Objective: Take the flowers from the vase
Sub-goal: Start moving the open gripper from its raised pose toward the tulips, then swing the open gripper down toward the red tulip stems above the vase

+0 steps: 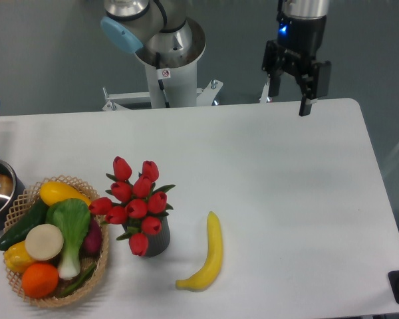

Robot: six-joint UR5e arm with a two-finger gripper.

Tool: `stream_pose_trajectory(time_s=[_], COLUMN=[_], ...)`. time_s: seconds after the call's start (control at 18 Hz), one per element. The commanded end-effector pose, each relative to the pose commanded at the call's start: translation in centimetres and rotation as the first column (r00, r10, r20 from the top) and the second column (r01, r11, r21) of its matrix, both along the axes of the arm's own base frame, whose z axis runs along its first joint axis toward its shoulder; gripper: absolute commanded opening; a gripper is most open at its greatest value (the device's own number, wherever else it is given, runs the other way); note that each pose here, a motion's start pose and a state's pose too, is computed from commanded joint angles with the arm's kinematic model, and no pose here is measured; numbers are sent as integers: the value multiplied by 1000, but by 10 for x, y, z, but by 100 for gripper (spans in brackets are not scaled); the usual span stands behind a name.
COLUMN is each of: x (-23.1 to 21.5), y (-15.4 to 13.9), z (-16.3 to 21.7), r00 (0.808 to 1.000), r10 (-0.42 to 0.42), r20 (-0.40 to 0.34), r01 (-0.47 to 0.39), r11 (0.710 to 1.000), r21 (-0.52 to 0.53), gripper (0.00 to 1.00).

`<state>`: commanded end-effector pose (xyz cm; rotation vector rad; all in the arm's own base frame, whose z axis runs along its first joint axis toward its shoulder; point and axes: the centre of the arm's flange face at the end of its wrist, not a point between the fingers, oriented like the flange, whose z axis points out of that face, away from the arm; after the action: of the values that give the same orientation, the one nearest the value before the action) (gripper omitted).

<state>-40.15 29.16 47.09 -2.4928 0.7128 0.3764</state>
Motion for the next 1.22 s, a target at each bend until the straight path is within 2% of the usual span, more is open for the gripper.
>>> stream_pose_trajectory(time_s=[0.17, 0.33, 0.56, 0.72, 0.89, 0.94, 1.0, 1.11, 1.22], x=[10, 15, 37, 43, 45, 48, 50, 48, 45], y=[4, 18, 43, 58, 69, 77, 85, 94, 98], z=[-19, -25, -48, -71, -83, -88, -94, -97, -96], r00=[993, 972, 960, 926, 909, 900, 881, 831, 812], r10=[91, 133, 62, -20, -52, -71, -98, -147, -155], r20=[77, 196, 273, 377, 414, 430, 462, 536, 563], r01=[-96, -165, -115, -93, -79, -69, -65, -101, -121], r11=[993, 973, 977, 956, 952, 952, 944, 908, 899], r21=[72, 161, 181, 278, 294, 300, 323, 406, 422], gripper=[100, 100, 100, 100, 100, 100, 100, 100, 100])
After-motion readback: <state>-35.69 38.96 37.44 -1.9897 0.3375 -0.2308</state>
